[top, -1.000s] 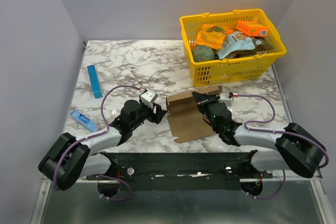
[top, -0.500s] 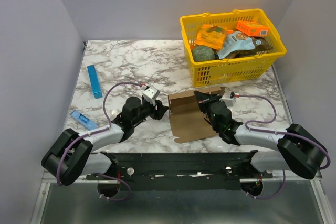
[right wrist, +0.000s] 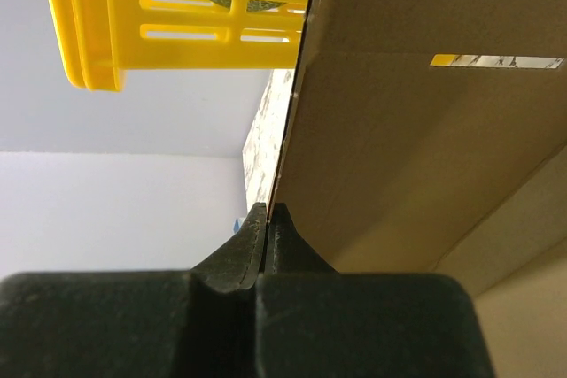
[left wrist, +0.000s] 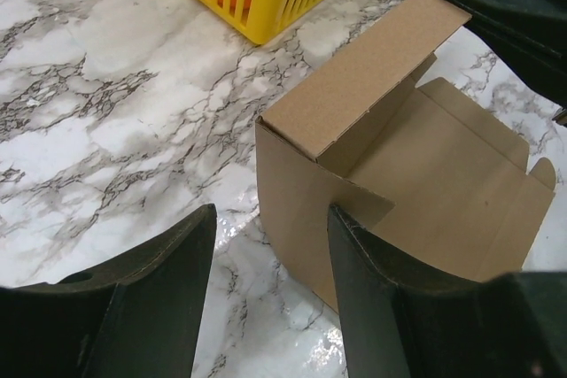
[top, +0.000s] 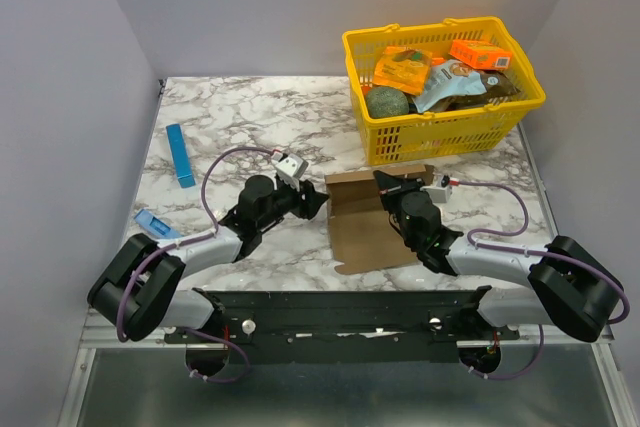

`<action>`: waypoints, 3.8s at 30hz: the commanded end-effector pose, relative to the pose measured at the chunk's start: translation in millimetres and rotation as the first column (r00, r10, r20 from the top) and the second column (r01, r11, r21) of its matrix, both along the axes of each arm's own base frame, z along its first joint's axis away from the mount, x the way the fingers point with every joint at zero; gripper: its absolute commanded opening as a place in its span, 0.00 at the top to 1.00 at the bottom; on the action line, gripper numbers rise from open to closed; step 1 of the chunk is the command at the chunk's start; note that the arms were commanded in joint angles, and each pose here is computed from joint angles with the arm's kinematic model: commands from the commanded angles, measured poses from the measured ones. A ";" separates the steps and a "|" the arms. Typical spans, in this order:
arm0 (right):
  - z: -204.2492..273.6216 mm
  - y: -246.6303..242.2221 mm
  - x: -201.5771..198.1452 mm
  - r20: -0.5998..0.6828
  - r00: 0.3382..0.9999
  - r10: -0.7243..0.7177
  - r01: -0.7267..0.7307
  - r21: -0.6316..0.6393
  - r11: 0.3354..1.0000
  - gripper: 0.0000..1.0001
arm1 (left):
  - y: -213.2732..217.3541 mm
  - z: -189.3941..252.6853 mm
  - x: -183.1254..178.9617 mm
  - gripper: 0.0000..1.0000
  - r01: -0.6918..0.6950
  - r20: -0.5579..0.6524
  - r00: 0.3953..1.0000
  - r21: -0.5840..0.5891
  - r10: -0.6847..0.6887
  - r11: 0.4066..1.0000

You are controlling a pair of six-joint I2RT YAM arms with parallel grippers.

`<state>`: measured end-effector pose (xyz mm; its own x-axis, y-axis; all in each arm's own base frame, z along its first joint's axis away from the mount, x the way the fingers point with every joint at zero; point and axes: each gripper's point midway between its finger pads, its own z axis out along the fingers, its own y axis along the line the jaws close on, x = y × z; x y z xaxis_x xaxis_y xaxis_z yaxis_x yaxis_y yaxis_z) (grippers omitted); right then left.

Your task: Fold the paper box

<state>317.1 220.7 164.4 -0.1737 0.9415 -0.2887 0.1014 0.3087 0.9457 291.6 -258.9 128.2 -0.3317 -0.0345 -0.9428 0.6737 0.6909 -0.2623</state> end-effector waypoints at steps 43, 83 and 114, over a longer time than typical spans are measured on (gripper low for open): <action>-29.8 16.1 -10.6 -0.082 0.993 0.082 -0.087 -0.062 0.994 0.99 | -21.8 12.5 31.2 0.38 -0.078 0.092 0.993 0.035 0.075 0.996; -24.9 14.7 -10.1 -0.057 0.995 0.083 -0.087 -0.069 0.994 0.99 | 29.7 14.4 -28.7 0.01 -0.100 0.151 0.983 -0.021 0.102 0.995; -29.6 19.4 -9.7 -0.070 0.993 0.099 -0.104 -0.074 0.992 0.99 | 13.1 -3.2 32.3 0.31 -0.210 0.206 0.956 -0.025 0.211 0.977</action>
